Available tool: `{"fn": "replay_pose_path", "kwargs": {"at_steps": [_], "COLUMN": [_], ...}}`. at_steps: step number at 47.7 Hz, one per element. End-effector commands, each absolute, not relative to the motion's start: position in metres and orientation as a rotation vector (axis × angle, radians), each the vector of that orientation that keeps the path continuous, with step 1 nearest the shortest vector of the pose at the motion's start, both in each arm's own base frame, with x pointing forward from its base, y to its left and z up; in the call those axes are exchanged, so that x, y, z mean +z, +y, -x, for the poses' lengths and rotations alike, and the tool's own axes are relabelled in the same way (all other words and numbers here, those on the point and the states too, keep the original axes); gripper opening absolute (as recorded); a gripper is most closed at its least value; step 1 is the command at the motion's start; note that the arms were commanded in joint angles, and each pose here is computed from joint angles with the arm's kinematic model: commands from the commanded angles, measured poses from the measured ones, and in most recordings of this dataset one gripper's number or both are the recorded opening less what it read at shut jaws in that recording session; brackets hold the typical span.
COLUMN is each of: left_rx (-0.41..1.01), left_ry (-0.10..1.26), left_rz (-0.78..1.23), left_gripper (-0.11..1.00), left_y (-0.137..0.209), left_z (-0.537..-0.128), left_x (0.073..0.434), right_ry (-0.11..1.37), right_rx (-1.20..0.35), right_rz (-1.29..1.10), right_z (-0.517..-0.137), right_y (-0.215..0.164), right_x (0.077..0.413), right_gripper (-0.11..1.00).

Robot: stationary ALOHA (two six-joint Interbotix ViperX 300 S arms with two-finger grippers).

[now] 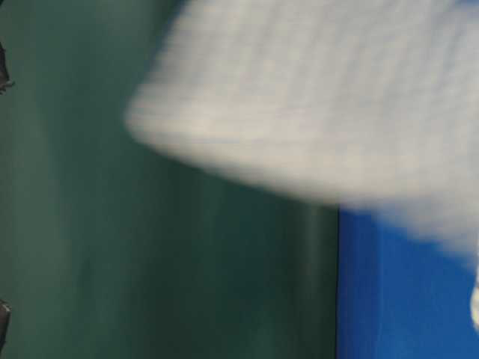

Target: Lift the towel with both arms.

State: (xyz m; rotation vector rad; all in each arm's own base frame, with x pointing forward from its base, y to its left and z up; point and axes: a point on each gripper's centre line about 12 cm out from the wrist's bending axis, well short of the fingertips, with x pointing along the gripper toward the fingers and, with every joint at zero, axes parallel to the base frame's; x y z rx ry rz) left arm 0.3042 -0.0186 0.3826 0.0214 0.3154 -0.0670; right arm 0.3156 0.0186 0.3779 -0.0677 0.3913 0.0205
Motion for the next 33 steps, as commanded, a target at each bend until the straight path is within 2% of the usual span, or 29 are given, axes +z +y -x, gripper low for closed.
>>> {"fn": "replay_pose_path", "kwargs": {"at_steps": [1,12,33], "left_rx": [-0.076,-0.108,-0.191], "left_ry": [0.277,0.321,0.565], "left_rz": [-0.025,-0.030,-0.059], "left_gripper": [0.86,0.86,0.86], "left_y": [-0.021,-0.031,-0.066], "left_z": [-0.300,-0.305,-0.341], "left_x": [0.394,0.378,0.278], "right_ry": [0.358,0.388,0.660], "right_rx": [0.022,0.022,0.116], "right_rz": [0.066,0.059,0.071], "right_z": [-0.315,-0.319,-0.344], "right_y": [0.019,0.020,0.055], "right_x": [0.390,0.379,0.277], "right_gripper": [0.71,0.70,0.70]}}
